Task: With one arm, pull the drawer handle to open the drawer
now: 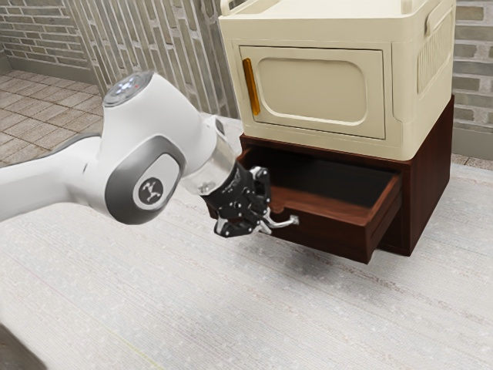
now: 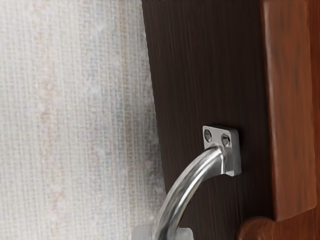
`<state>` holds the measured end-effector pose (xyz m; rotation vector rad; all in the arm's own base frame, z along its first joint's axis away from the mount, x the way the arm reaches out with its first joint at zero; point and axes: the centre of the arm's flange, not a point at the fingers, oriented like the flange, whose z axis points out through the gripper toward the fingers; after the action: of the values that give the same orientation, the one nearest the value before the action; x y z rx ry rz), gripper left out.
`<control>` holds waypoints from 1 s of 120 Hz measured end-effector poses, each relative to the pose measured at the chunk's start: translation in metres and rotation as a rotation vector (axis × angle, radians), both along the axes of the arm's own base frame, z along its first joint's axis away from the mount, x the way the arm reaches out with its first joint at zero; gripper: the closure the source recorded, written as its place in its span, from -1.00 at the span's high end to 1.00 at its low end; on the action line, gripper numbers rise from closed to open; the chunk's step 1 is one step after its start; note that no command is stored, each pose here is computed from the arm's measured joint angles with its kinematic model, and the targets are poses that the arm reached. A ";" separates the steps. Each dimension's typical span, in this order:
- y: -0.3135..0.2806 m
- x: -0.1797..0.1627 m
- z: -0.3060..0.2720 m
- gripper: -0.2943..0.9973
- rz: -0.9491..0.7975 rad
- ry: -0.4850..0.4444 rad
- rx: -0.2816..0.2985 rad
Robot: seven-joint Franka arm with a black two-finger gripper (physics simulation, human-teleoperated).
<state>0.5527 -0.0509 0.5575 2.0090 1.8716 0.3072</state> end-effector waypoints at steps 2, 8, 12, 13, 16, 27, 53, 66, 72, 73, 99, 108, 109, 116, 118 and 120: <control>0.000 -0.001 0.000 -0.67 -0.001 -0.001 0.000; 0.000 -0.005 0.001 -0.67 -0.003 -0.004 0.001; 0.000 -0.007 0.001 -0.67 -0.004 -0.005 0.001; 0.000 -0.007 0.001 -0.67 -0.004 -0.005 0.001; 0.000 -0.009 0.002 -0.67 -0.005 -0.006 0.002; 0.000 -0.014 0.002 -0.67 -0.008 -0.007 0.002; 0.000 -0.027 0.003 -0.67 -0.014 -0.013 0.001; 0.000 -0.029 0.002 -0.67 -0.014 -0.014 0.000; 0.000 -0.030 0.001 -0.67 -0.014 -0.016 0.000; 0.000 -0.030 0.001 -0.67 -0.014 -0.016 0.000; 0.002 -0.033 0.004 -0.40 -0.011 -0.034 -0.002; 0.003 -0.036 0.010 -0.32 -0.011 -0.048 -0.005; 0.003 -0.036 0.011 -0.32 -0.011 -0.049 -0.005; 0.003 -0.036 0.030 -0.22 -0.013 -0.061 -0.007; 0.004 -0.034 0.040 -0.16 -0.013 -0.064 -0.007; 0.005 -0.033 0.049 -0.11 -0.012 -0.066 -0.007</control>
<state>0.5195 -0.0455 0.6067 1.9807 1.8178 0.3585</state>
